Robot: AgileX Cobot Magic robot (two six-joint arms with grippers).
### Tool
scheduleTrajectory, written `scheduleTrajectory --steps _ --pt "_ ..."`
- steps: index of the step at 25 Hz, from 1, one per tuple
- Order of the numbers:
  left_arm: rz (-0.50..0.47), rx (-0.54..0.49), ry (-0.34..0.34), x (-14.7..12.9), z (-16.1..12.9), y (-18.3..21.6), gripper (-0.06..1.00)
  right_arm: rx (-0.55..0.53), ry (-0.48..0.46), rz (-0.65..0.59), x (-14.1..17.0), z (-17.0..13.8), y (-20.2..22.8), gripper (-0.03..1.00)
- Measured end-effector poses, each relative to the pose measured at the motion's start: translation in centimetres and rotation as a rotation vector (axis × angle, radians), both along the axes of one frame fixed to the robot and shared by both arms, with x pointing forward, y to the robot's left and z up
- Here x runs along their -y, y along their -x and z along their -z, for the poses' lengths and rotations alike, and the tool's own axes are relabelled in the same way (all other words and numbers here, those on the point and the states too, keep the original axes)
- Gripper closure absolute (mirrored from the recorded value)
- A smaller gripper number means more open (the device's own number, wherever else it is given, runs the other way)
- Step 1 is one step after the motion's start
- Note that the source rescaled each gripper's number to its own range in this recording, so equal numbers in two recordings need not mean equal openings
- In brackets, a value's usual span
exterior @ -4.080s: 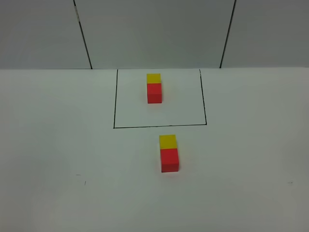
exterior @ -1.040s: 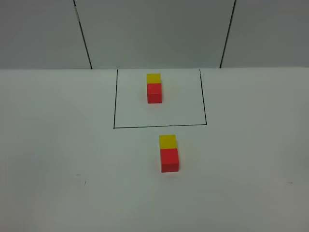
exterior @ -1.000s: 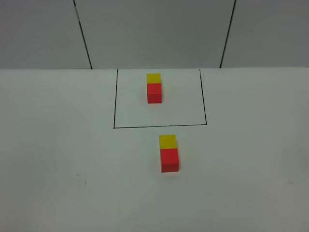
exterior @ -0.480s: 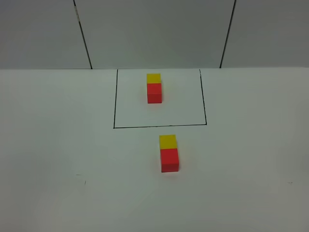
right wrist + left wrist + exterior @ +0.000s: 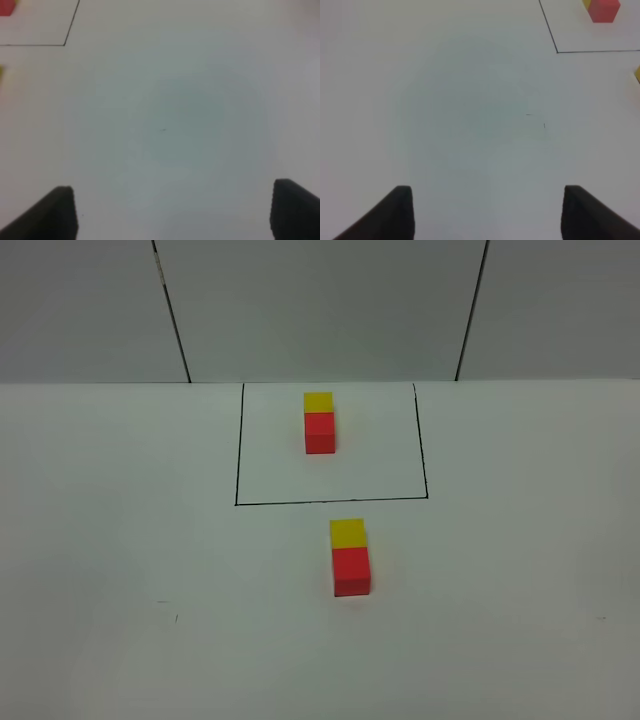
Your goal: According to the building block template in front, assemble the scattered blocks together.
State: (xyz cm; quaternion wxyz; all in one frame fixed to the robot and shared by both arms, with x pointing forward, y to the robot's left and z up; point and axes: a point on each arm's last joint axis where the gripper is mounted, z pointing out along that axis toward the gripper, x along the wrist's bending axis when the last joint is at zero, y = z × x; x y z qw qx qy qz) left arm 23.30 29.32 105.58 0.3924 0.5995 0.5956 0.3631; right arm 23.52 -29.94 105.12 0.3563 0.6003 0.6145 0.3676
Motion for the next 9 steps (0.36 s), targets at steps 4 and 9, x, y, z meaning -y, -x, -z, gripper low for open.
scheduleTrajectory --steps 4,9 --pt "0.0 0.0 0.0 0.0 0.0 0.0 0.54 0.0 0.001 0.0 0.0 0.0 0.0 0.35" --pt "0.0 0.0 0.0 0.0 0.0 0.0 0.54 0.0 0.001 0.0 0.0 0.0 0.0 0.35"
